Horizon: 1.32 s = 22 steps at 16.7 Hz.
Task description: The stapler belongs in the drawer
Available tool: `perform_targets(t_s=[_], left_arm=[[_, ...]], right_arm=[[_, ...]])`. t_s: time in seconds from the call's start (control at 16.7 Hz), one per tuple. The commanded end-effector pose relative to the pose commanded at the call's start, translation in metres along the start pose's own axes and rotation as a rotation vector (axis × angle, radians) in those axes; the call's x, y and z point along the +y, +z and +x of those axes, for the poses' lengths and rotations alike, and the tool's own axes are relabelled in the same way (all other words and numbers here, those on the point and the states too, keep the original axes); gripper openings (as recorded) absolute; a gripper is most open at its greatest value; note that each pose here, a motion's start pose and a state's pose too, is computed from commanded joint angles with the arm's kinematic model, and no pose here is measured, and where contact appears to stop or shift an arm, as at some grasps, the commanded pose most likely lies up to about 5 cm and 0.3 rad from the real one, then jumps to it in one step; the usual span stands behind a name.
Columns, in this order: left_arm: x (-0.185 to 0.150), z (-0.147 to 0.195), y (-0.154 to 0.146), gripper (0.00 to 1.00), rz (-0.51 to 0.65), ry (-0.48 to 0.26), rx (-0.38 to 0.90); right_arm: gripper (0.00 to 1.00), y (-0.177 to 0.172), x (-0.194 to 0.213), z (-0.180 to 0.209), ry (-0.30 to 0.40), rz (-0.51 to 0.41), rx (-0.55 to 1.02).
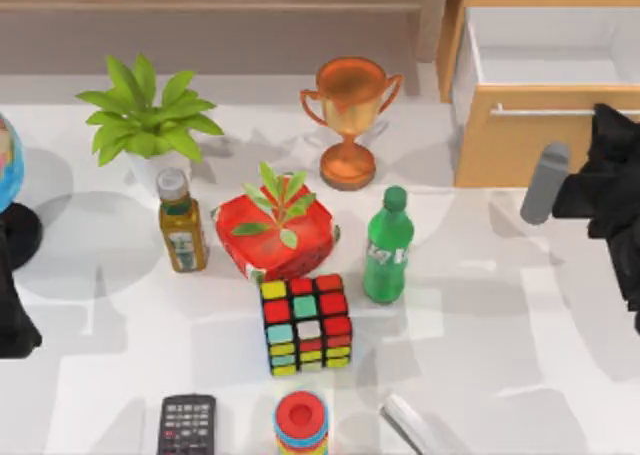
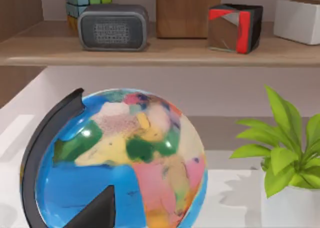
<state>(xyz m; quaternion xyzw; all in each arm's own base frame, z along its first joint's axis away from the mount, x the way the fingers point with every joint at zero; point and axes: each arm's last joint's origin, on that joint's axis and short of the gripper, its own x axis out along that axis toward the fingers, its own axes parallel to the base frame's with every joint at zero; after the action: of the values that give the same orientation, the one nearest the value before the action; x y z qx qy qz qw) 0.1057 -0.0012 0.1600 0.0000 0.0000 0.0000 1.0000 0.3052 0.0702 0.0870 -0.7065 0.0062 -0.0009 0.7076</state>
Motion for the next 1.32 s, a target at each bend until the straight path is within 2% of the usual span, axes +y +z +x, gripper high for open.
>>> perform_targets(t_s=[0.48, 0.72, 1.32], left_arm=[[0.0, 0.0, 0.0, 1.0, 0.0, 0.0, 0.0], [0.0, 0.0, 0.0, 1.0, 0.0, 0.0, 0.0], [0.0, 0.0, 0.0, 1.0, 0.0, 0.0, 0.0]], right_arm=[[0.0, 0.0, 0.001, -0.06, 0.004, -0.001, 0.001], [0.0, 0.0, 0.001, -0.062, 0.001, 0.0, 0.001], [0.75, 0.0, 0.001, -0.062, 0.001, 0.0, 0.001]])
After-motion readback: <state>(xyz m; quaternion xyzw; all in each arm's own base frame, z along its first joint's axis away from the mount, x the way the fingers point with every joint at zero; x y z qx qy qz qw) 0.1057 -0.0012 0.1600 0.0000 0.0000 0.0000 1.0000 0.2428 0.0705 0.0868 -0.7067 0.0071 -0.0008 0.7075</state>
